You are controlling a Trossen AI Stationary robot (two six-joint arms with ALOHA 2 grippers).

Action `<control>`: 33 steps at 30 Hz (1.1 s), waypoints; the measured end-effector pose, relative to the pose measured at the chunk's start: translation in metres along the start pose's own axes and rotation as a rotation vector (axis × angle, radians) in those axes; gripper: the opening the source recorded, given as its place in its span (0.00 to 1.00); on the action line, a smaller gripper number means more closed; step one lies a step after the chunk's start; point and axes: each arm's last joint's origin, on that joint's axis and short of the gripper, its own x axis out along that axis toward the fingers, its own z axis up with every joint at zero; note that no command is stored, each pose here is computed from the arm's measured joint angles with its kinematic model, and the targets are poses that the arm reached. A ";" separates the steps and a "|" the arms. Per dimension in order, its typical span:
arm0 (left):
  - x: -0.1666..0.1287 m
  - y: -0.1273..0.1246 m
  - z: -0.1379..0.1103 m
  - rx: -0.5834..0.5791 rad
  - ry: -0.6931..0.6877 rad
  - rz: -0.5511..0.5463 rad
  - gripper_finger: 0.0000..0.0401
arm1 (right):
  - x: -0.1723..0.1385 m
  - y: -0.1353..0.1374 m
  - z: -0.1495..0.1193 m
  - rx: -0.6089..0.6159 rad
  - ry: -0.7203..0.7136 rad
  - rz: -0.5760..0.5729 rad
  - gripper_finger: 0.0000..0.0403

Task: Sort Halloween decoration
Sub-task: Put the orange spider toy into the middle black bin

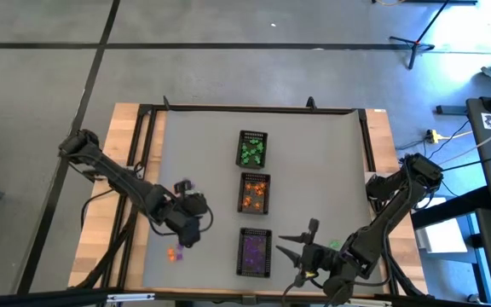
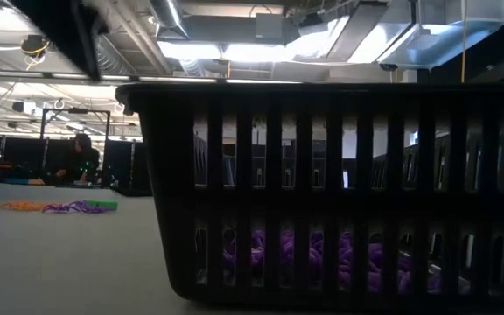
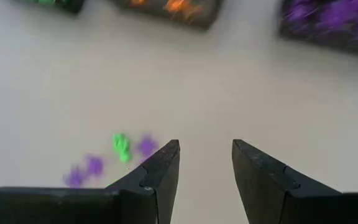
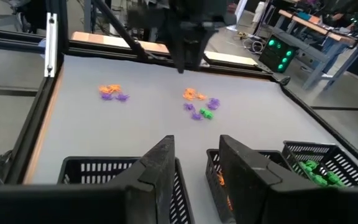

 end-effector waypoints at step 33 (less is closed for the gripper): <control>0.085 0.097 -0.109 -0.578 0.318 0.191 0.34 | 0.043 -0.006 -0.011 0.021 0.121 0.038 0.31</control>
